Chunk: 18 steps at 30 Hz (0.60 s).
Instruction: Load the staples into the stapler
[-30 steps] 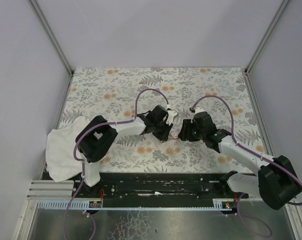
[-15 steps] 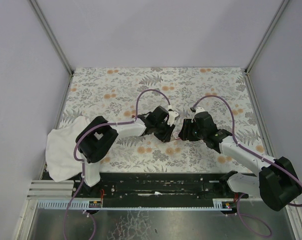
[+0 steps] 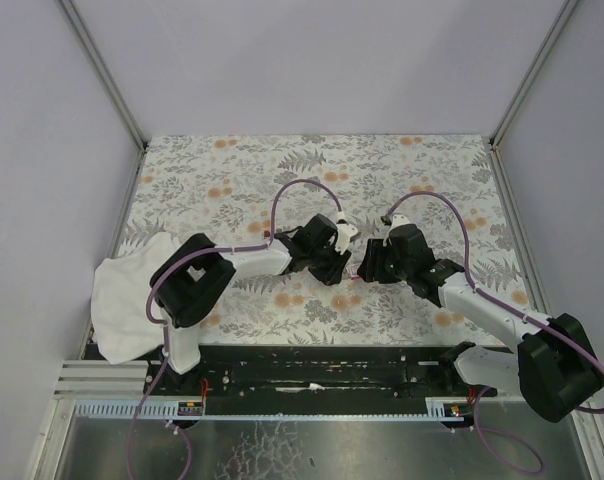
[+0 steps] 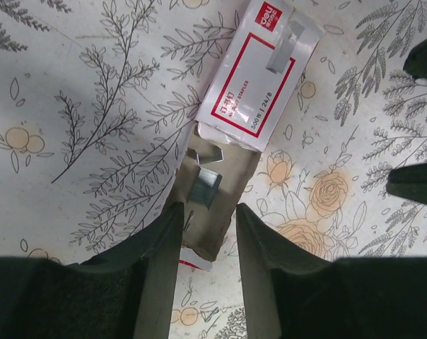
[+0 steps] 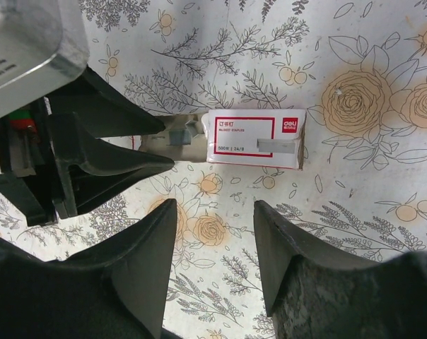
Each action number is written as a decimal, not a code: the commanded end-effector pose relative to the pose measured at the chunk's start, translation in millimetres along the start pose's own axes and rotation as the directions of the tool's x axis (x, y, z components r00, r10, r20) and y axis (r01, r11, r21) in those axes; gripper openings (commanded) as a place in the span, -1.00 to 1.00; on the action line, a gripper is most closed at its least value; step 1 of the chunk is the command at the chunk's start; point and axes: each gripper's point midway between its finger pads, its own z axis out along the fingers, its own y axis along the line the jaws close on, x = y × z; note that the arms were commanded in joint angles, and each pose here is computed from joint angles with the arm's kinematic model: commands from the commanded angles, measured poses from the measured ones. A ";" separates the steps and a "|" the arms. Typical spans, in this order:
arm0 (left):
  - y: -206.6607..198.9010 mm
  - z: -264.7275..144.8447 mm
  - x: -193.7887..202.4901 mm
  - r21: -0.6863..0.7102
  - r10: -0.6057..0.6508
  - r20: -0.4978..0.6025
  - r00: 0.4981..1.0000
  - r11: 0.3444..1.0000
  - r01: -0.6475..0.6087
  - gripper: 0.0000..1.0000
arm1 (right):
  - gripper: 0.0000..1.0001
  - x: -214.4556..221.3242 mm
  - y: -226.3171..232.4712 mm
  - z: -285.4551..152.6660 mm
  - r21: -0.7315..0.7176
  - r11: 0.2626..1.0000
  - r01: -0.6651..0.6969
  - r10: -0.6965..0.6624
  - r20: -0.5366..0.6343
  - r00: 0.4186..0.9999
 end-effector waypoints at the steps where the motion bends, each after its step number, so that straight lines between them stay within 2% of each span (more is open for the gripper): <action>1: -0.8 -7.9 -11.2 -0.015 0.051 0.065 0.997 0.999 -0.050 -0.31 | 0.09 -10.2 4.3 -3.4 -0.025 1.000 -0.002 0.003 0.042 0.999; 10: -3.2 -13.6 -21.2 -0.007 0.078 0.111 0.991 0.997 -0.077 -0.41 | 0.09 -9.7 4.4 -4.7 -0.028 1.000 -0.003 0.004 0.045 0.999; 18: -2.4 -10.4 -23.4 -0.007 0.098 0.118 0.988 0.995 -0.098 -0.40 | 0.09 -8.0 3.1 -4.7 -0.025 1.000 -0.007 0.008 0.041 0.999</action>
